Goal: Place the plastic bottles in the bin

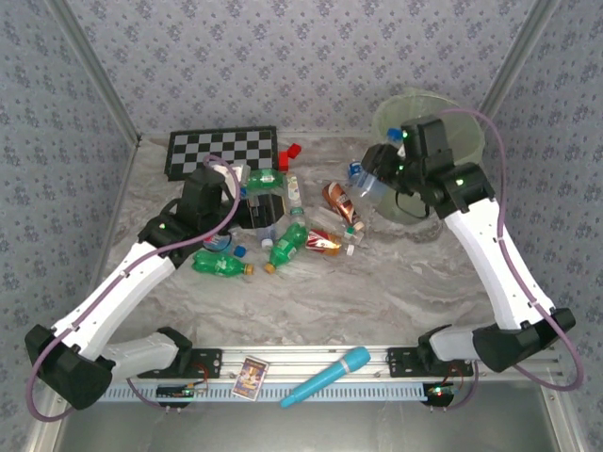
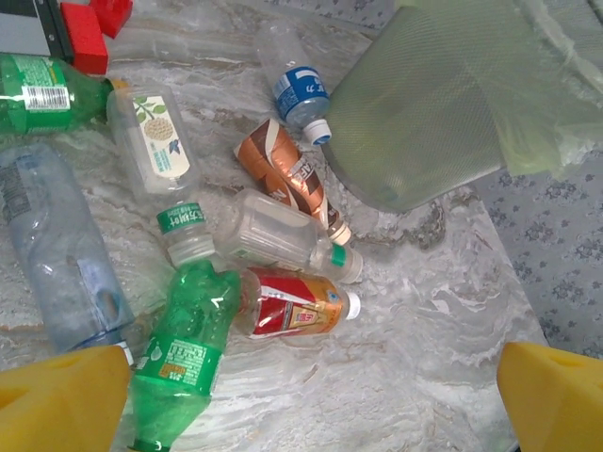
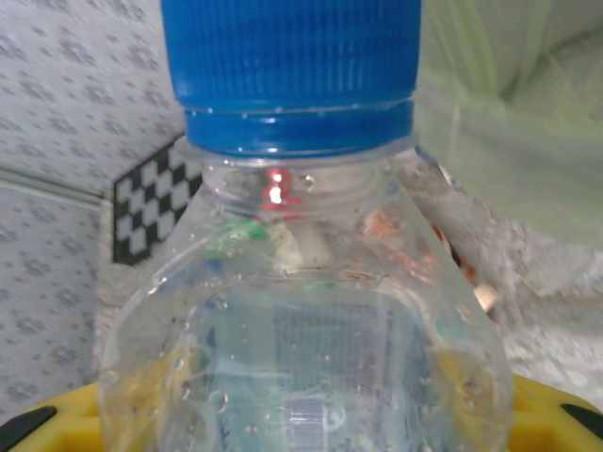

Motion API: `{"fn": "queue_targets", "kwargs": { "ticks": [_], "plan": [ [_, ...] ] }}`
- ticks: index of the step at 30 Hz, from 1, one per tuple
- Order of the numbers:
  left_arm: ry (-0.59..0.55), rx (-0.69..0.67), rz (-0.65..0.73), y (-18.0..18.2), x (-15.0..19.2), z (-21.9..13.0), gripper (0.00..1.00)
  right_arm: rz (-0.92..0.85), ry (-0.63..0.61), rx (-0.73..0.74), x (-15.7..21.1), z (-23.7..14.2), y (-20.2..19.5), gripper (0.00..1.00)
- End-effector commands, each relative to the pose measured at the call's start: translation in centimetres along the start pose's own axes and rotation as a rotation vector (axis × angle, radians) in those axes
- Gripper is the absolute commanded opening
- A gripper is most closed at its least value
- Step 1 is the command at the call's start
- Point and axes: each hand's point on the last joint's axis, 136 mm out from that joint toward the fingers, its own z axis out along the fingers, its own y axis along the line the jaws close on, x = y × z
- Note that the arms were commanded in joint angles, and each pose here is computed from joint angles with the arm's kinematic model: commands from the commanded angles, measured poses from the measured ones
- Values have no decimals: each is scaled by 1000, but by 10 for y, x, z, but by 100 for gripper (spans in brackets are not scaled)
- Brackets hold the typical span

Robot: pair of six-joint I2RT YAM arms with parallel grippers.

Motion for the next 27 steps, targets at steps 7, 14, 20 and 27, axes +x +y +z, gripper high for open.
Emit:
{"fn": "queue_targets", "kwargs": {
  "ticks": [7, 14, 20, 27],
  "plan": [
    [-84, 33, 47, -15, -20, -18, 100, 75, -82, -40, -77, 3, -19, 50],
    [-105, 2, 46, -8, -19, -24, 100, 195, -115, 27, -118, 28, -68, 51],
    [-134, -39, 41, 2, -17, -30, 100, 237, -152, 136, -136, 39, -108, 52],
    [-139, -53, 38, 6, -15, -32, 100, 283, -143, 184, -140, 48, -135, 54]
  ]
}}
